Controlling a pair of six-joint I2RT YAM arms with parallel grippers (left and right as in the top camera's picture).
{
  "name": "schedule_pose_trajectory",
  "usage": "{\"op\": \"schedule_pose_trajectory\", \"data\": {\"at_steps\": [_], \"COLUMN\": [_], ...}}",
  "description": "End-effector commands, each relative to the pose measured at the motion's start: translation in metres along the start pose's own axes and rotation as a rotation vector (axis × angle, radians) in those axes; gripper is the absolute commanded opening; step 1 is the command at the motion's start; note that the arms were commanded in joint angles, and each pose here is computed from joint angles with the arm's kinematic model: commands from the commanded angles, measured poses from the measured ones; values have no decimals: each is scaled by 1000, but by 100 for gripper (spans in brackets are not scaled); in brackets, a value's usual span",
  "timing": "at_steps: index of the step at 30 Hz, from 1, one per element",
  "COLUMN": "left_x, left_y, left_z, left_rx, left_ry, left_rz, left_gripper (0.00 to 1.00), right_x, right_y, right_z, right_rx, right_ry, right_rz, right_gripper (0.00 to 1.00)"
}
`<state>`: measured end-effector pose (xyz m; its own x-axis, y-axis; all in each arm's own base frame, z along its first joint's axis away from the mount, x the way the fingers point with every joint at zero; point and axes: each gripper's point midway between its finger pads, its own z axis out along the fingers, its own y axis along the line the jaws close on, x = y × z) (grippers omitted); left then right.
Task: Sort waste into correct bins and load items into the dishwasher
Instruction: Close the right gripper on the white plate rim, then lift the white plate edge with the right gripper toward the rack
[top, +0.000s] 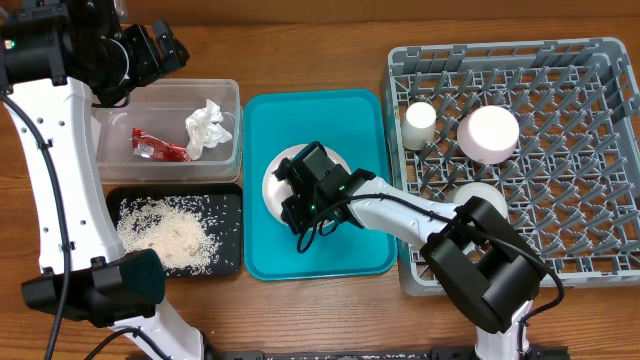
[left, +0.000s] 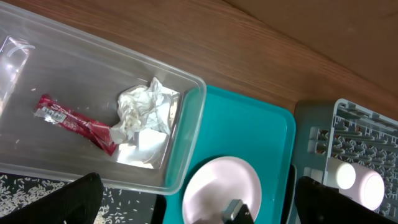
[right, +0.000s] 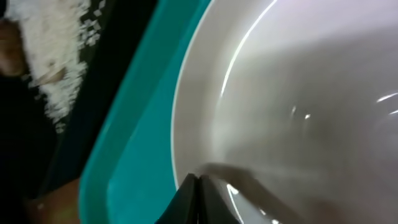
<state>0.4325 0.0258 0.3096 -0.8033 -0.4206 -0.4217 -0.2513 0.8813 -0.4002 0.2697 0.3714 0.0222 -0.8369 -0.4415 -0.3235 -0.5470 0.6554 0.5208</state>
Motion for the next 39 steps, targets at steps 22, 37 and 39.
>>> {"op": "schedule_pose_trajectory", "data": {"at_steps": [22, 37, 39], "left_x": [-1, -1, -1], "left_y": [-6, -7, -7], "left_z": [-3, -3, -3], "left_rx": [17, 18, 18], "left_ry": [-9, -9, -9], "left_rz": [4, 4, 4], "left_gripper": [100, 100, 100], "right_x": [-83, -43, -36], "right_y": [-80, -118, -121], "right_z": [-121, -109, -105], "right_rx": [597, 719, 724], "right_ry": [-318, -220, -201], "right_rz": [51, 86, 89], "right_gripper": [41, 42, 42]}}
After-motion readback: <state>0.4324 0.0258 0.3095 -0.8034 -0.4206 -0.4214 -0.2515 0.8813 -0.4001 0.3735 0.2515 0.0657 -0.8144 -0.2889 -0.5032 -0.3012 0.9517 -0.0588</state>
